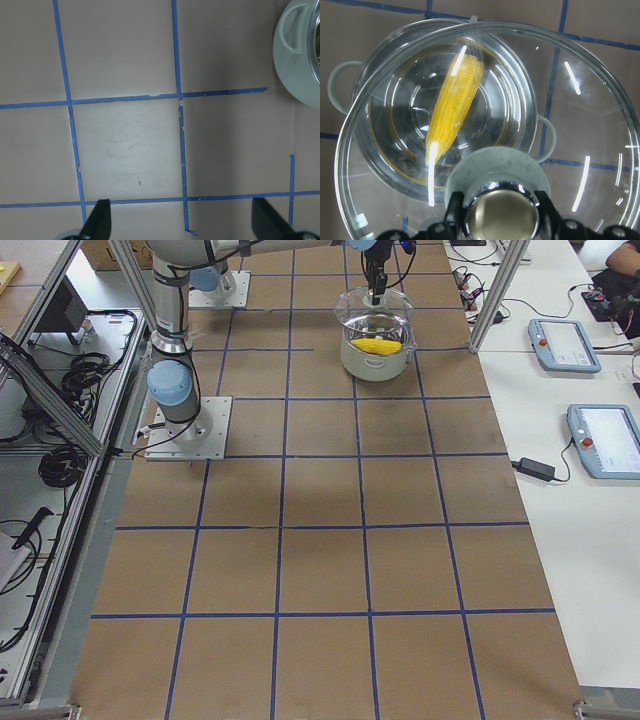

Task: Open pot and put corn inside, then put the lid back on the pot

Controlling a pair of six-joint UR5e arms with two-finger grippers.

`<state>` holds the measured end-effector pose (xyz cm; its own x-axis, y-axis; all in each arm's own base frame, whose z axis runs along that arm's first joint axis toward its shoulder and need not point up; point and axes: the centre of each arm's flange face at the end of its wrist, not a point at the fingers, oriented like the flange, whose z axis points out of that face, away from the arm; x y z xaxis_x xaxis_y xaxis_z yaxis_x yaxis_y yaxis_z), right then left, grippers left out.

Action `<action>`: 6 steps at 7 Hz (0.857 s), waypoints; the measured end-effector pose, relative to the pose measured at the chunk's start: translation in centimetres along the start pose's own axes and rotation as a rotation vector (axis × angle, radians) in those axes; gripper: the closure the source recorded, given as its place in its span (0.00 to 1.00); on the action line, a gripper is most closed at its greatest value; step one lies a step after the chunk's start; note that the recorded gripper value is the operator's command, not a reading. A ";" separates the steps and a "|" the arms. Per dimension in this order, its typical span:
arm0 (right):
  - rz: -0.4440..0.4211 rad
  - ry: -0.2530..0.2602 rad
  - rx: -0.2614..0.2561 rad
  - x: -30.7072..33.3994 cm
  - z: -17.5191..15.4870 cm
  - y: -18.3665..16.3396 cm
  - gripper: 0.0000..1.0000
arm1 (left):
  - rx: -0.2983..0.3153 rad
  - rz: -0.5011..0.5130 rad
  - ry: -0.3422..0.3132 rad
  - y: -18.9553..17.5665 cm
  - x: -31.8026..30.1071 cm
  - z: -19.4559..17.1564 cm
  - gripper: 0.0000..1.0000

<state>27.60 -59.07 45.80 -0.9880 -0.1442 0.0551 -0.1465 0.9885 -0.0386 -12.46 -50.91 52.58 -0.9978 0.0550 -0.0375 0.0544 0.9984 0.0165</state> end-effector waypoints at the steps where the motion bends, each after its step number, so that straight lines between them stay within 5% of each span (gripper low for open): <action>1: 0.001 -0.018 -0.012 -0.7 1.8 -1.1 0.92 | 0.010 0.013 0.000 -0.1 -0.1 -0.1 0.00; 6: 0.016 -0.038 -0.064 -1.0 6.6 -3.5 0.92 | 0.033 0.040 0.002 -0.3 0.0 -0.1 0.00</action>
<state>28.80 -62.65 39.30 -0.9915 -0.1288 0.0167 -0.1284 0.9914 0.0252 -12.44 -51.25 52.65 -0.9948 0.0954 -0.0354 0.0959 0.9953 -0.0151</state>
